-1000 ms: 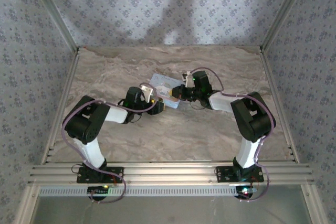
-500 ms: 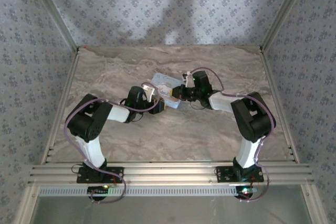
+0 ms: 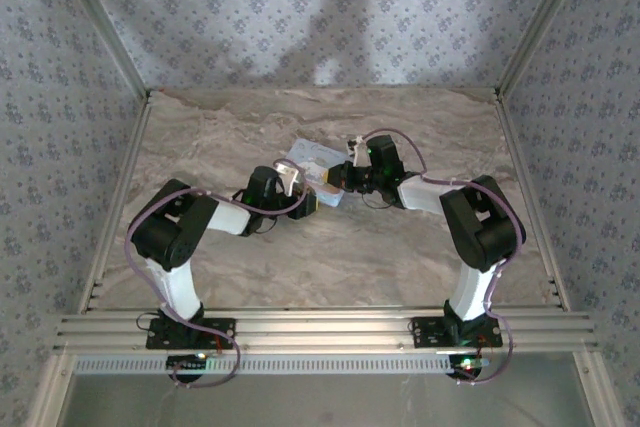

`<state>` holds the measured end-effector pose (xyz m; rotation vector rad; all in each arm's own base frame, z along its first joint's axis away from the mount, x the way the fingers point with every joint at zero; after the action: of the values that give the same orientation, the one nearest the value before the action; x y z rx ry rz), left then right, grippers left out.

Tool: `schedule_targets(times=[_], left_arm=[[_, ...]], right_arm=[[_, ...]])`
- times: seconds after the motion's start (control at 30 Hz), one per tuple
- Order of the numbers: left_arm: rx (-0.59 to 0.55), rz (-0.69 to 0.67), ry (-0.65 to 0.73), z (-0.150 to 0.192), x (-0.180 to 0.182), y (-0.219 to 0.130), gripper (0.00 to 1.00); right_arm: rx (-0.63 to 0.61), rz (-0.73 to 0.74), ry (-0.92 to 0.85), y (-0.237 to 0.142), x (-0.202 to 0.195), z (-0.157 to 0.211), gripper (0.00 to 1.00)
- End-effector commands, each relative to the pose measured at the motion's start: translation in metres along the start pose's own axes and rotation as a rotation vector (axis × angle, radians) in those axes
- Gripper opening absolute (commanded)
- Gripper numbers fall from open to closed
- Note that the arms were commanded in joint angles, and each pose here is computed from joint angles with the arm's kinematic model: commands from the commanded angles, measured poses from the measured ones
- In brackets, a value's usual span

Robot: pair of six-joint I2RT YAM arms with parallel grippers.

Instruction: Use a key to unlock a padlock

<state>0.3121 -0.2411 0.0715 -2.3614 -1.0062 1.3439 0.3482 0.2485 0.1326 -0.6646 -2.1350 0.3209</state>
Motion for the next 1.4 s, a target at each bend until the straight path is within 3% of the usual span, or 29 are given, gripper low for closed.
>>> schedule_targets(times=[0.0, 0.67, 1.03, 1.37], left_arm=[[-0.032, 0.011, -0.014, -0.009, -0.005, 0.004, 0.43], [-0.024, 0.022, -0.067, -0.013, -0.007, 0.007, 0.23], [0.029, 0.078, -0.173, -0.017, -0.031, -0.011, 0.21], [0.184, 0.063, -0.359, -0.012, -0.044, -0.020, 0.18]], right_arm=[[0.096, 0.049, 0.079, 0.002, -0.011, 0.029, 0.00], [0.069, 0.038, 0.049, 0.000, -0.004, 0.023, 0.00], [-0.061, 0.106, -0.154, -0.036, 0.020, 0.000, 0.00], [-0.058, 0.222, -0.384, -0.065, 0.031, 0.044, 0.00]])
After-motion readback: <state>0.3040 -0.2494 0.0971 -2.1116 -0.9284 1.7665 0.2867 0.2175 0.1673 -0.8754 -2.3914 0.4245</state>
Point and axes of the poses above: each hand's point on the last joint's axis, 136 mm out from that joint toward the fingers, its own y axis out along the fingers, its own x axis along the line the jaws close on, z = x × y, the point moved 6 cm from there along -y, back along the fingers, and after that the axes turned 14 degrees about -y, right-handed, at the moved point
